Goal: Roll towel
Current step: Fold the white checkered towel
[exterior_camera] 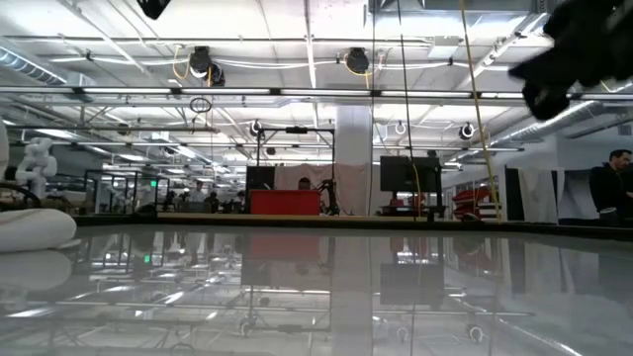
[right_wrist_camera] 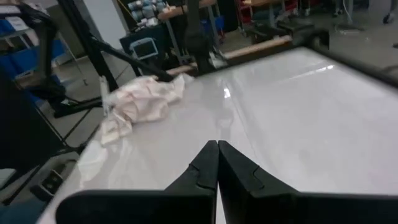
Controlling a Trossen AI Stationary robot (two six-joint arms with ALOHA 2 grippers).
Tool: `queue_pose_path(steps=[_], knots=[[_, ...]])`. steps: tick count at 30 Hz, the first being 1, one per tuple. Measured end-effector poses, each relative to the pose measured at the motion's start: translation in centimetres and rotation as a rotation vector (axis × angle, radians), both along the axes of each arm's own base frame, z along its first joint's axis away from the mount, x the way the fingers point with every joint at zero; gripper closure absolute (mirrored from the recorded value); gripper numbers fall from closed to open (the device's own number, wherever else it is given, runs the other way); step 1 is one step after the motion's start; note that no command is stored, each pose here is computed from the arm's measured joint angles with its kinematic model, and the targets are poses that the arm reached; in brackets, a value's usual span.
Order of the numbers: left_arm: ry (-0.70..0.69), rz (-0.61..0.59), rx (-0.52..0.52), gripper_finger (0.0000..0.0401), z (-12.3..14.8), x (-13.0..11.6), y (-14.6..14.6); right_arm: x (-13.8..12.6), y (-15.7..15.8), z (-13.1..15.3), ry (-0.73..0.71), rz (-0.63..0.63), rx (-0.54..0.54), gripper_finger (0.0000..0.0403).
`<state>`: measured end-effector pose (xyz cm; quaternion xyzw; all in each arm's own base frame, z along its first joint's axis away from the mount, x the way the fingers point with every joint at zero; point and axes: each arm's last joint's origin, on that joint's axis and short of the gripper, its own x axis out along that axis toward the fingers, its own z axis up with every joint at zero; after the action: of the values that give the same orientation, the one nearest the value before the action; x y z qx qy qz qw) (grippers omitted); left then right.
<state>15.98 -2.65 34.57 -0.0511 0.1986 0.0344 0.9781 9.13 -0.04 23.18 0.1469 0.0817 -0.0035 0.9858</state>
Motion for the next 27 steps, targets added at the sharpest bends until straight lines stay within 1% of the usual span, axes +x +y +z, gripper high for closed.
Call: queue_pose_path(steps=[5,8,10,13,15,17,20,24,27], knots=[[-0.004,0.014,-0.002,0.0371,0.0,0.0,0.0,-1.2,0.0,7.4,-0.064,0.002,-0.032,0.0403],[-0.006,0.014,-0.004,0.0371,0.0,0.1,0.0,-0.9,0.1,11.0,-0.116,0.009,-0.062,0.0403],[-0.003,0.014,-0.003,0.0371,-0.1,0.1,0.0,-0.2,0.0,12.7,-0.120,0.015,-0.101,0.0403],[0.008,0.001,0.018,0.0370,-0.2,0.3,0.0,1.9,0.0,14.2,-0.080,0.023,-0.143,0.0403],[0.000,0.005,0.021,0.0370,-0.1,0.3,0.0,3.7,0.1,14.3,-0.031,0.034,-0.157,0.0403],[0.003,0.013,0.009,0.0370,-0.1,0.3,0.0,5.4,0.3,13.8,0.022,0.055,-0.173,0.0403],[0.031,0.031,-0.064,0.0370,-0.3,0.1,-0.2,7.7,0.9,12.3,0.121,0.103,-0.202,0.0403],[0.171,0.020,-0.126,0.0370,-1.7,0.0,-1.3,10.2,2.0,9.4,0.203,0.164,-0.213,0.0403],[0.280,0.035,-0.181,0.0370,-2.9,0.3,-2.3,11.8,2.9,7.0,0.217,0.193,-0.196,0.0403]])
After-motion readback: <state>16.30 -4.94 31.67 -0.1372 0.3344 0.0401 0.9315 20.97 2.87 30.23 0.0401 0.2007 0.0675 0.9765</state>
